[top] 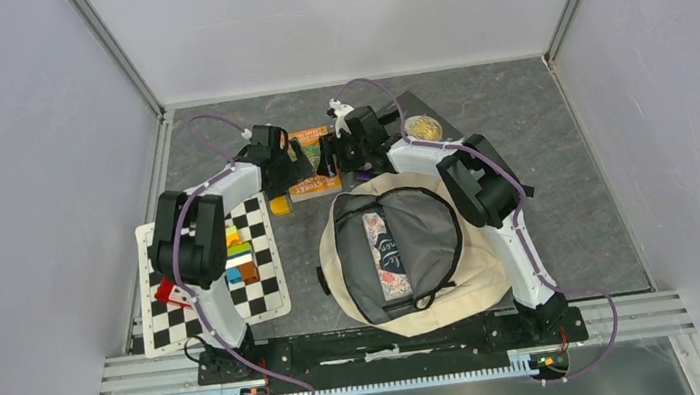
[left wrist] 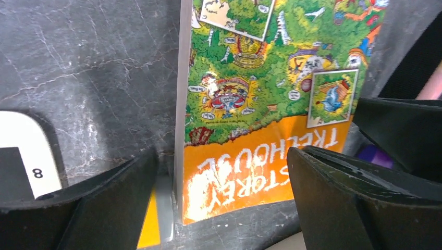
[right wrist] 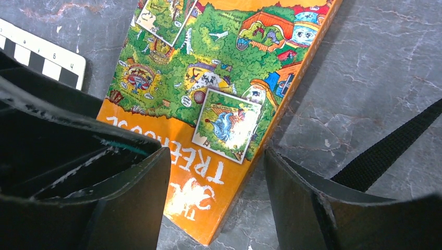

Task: Pack the student bag
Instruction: Pick up the book from the center of the board.

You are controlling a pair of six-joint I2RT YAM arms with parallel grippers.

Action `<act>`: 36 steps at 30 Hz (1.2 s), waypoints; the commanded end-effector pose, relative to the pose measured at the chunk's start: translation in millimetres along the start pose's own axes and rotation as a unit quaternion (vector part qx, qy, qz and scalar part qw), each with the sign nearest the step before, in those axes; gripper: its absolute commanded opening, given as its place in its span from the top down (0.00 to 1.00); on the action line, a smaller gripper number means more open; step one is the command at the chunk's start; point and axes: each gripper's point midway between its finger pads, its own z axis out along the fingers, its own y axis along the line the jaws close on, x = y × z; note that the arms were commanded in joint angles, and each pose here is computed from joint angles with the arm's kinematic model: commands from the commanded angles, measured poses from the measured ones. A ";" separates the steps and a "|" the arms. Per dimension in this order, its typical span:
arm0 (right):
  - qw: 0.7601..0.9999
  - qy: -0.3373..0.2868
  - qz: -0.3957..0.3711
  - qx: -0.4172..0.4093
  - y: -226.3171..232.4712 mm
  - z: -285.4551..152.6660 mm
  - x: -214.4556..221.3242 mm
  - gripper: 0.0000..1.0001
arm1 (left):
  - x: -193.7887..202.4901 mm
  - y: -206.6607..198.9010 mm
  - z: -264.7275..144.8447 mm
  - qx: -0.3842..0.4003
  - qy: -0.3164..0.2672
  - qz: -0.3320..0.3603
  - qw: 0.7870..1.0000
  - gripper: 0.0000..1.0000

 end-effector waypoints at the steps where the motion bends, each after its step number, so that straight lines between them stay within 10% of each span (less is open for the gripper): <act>1: 0.997 0.069 0.022 0.016 -8.9 -3.5 47.0 0.29 | 0.0 -18.0 11.2 0.048 0.020 -0.003 0.999 0.03; 7: 0.997 0.076 0.028 -0.010 0.7 -5.3 53.0 0.29 | 5.9 -44.3 18.7 0.116 0.040 -0.035 0.992 0.13; 20: 0.997 0.067 0.037 -0.020 5.2 -14.9 57.4 0.29 | -25.9 -78.7 -21.9 0.192 -0.008 -0.059 0.980 0.96; 36: 0.993 -0.099 0.065 0.013 -44.4 -117.6 -46.5 0.02 | -89.3 -106.8 -151.9 0.313 -0.155 -0.068 0.935 0.98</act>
